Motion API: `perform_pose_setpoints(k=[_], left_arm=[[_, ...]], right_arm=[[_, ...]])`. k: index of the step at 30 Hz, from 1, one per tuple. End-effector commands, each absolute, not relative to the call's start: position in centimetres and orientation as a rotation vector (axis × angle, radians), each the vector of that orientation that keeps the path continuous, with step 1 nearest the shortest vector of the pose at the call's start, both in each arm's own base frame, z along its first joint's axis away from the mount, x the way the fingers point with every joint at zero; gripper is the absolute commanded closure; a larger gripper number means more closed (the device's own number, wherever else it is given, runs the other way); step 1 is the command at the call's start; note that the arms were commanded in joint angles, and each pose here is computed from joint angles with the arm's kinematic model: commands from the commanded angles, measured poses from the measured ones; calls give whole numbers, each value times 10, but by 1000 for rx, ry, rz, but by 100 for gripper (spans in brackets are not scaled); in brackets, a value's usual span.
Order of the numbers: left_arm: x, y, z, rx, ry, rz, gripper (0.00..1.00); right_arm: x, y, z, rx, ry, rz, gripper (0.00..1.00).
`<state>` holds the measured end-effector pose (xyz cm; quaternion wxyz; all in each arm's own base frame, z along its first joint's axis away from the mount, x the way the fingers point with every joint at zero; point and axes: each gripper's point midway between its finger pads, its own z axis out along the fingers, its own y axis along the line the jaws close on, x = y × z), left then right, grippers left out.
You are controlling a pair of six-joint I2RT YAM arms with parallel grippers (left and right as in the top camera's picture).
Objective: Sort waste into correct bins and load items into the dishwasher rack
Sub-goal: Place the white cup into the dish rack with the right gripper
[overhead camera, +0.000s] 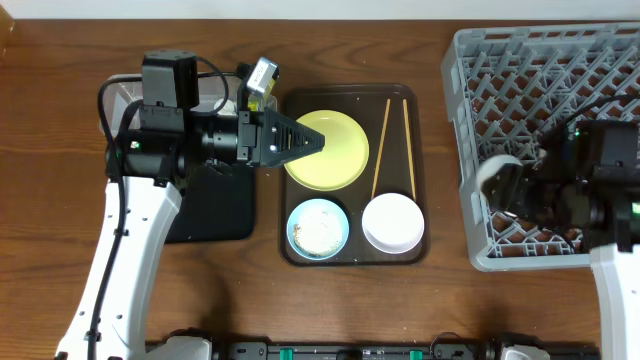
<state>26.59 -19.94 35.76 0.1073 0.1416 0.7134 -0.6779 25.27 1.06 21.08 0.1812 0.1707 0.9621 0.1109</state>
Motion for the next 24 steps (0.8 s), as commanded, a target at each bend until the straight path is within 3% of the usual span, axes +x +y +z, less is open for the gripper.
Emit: perform_pose_setpoints(k=[1,11,19,24], left_arm=[[267,-200,359,425,2097,-1971,34],[267,-200,359,424,2098,-1971,33],[267,-200,359,424,2097,-1971,33],[267,-200,359,425,2097,-1971,33]], right_arm=[[255,-24,193,622,2762,63,33],[263,-34,129,735,3021,58,32],[270,-21,116,748,3061,182,27],[284,-24,116,743,3004,181,7]])
